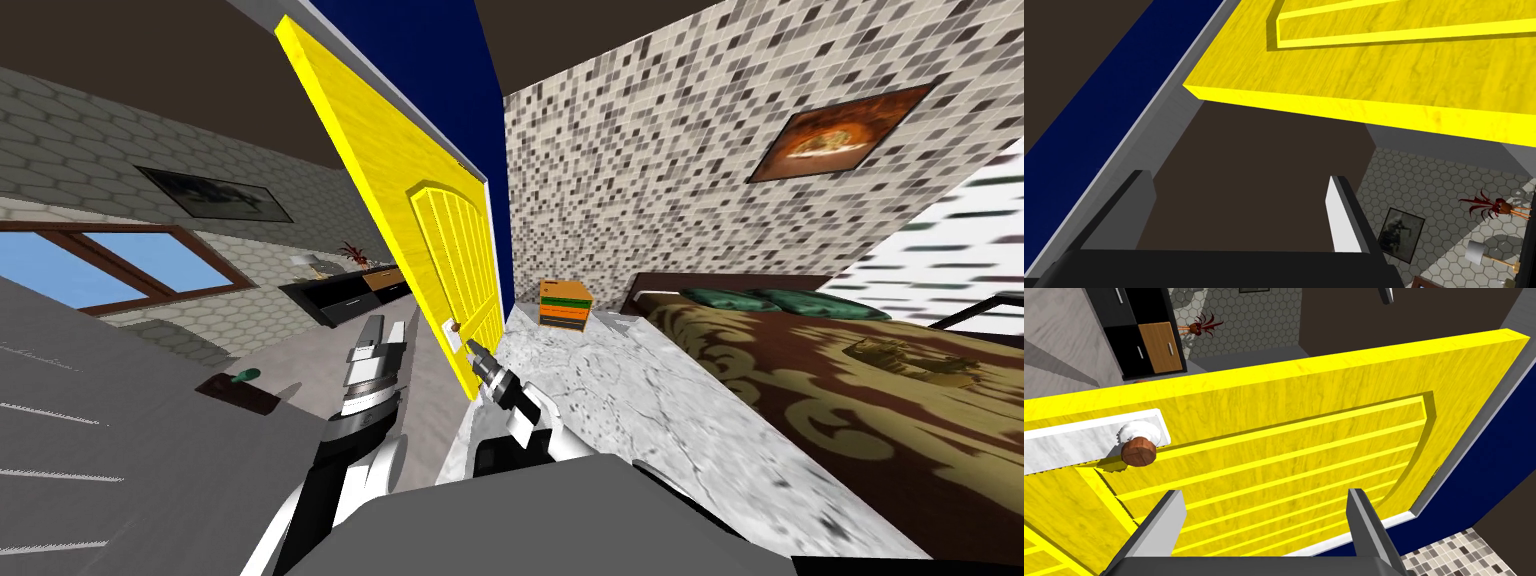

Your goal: Push the door open

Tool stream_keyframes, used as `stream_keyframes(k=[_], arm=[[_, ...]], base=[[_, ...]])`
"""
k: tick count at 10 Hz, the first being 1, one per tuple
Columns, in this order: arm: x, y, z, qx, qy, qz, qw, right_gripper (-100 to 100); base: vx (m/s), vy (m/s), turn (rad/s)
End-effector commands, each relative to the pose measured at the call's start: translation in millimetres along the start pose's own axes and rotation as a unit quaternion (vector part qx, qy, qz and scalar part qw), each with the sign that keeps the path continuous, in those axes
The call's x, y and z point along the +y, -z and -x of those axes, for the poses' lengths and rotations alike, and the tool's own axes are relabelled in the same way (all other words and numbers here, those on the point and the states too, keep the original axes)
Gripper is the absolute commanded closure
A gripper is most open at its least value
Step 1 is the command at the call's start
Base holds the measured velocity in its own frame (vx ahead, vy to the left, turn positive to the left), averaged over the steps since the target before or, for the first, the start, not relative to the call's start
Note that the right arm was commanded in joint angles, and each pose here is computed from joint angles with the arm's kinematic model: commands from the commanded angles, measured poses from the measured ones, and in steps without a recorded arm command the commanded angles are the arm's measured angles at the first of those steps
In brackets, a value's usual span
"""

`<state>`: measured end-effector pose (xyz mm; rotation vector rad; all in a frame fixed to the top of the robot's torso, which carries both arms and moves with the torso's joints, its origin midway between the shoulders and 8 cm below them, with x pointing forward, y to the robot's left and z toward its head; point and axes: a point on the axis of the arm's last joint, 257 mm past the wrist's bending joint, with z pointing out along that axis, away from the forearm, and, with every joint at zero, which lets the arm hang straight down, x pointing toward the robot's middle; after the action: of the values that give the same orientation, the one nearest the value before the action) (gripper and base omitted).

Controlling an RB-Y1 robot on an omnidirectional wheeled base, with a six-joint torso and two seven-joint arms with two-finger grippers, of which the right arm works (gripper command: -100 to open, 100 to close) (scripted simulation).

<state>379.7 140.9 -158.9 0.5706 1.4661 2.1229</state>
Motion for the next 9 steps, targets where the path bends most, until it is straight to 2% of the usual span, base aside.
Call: stream_keyframes(k=[1, 6, 9], arm=[[-12.2, -0.8, -10.4, 0.013, -0.004, -0.012, 0.9998, -100], [-46.2, -1.0, -40.0, 0.053, -0.011, -0.052, 0.9972, -100], [-71.8, 2.6, -60.0, 0.082, -0.012, -0.082, 0.9931, -100]], base=[[0.104, -0.007, -0.006], [0.116, -0.013, -0.005], [0.147, -0.026, -0.006]])
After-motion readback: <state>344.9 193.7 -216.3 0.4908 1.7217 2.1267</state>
